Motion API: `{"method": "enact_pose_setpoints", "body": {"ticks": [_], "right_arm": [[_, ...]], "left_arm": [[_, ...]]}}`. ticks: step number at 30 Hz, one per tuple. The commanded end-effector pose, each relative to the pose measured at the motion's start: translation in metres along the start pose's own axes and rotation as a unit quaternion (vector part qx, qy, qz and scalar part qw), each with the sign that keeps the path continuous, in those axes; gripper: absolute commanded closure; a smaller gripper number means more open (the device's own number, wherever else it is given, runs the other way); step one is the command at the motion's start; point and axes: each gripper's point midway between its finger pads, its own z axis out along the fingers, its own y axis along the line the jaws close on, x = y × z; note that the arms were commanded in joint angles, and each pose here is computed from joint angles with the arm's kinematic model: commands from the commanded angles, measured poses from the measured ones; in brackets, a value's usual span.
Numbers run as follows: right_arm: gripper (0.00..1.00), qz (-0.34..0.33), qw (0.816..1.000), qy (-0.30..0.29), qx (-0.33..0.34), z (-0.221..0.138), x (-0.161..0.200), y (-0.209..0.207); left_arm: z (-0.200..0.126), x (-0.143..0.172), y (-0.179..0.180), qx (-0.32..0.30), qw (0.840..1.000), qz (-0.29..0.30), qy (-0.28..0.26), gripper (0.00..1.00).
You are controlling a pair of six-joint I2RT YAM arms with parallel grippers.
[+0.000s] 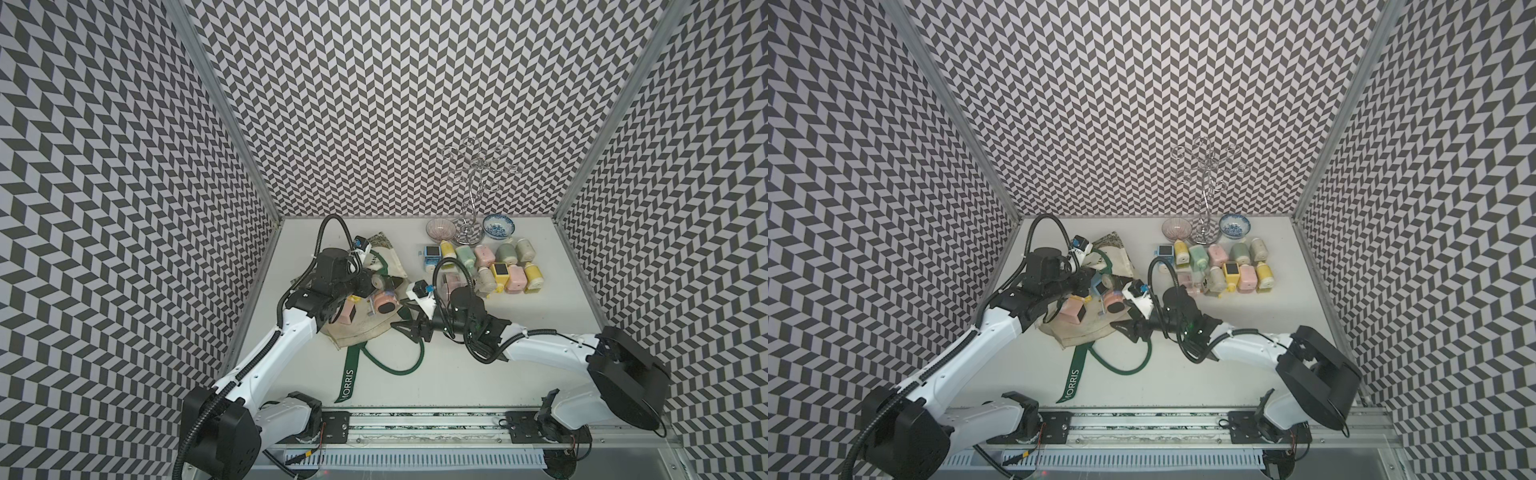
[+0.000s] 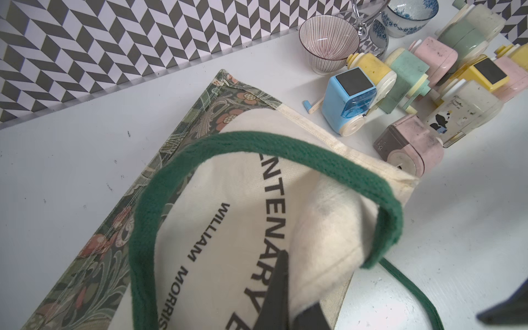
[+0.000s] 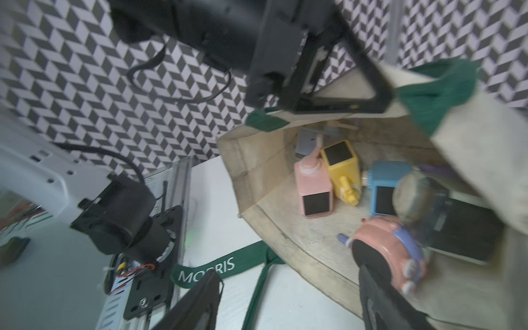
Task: Take out the pencil sharpeners from the tote bags
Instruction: Pick up the pencil sharpener from the canvas bag.
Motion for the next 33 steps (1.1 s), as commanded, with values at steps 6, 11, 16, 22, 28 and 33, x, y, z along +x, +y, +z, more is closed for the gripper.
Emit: {"method": "enact_pose_setpoints", "body": {"ticks": [6,11,16,22,28,33], "right_arm": [[0.23,-0.024,0.998,-0.043,-0.031,0.064,0.004,0.026],[0.22,-0.035,0.998,-0.06,-0.004,0.099,0.012,0.006],[0.19,-0.039,0.996,-0.081,0.028,0.124,0.017,-0.015],[0.16,-0.051,0.995,-0.071,0.038,0.152,0.027,-0.029],[0.14,-0.056,0.993,-0.068,0.077,0.172,0.03,-0.05],[0.13,-0.059,0.988,-0.062,0.127,0.181,0.033,-0.072]], "left_arm": [[-0.002,-0.007,0.012,-0.02,0.999,-0.036,0.004,1.0],[-0.002,-0.01,0.014,-0.016,0.999,-0.045,0.006,1.0],[-0.004,-0.012,0.015,-0.014,0.999,-0.047,0.001,1.0],[-0.004,-0.012,0.014,-0.011,0.999,-0.044,-0.001,1.0],[-0.004,-0.011,0.014,-0.012,0.999,-0.044,0.001,1.0],[-0.004,-0.011,0.015,-0.013,0.999,-0.043,0.0,1.0]]}}
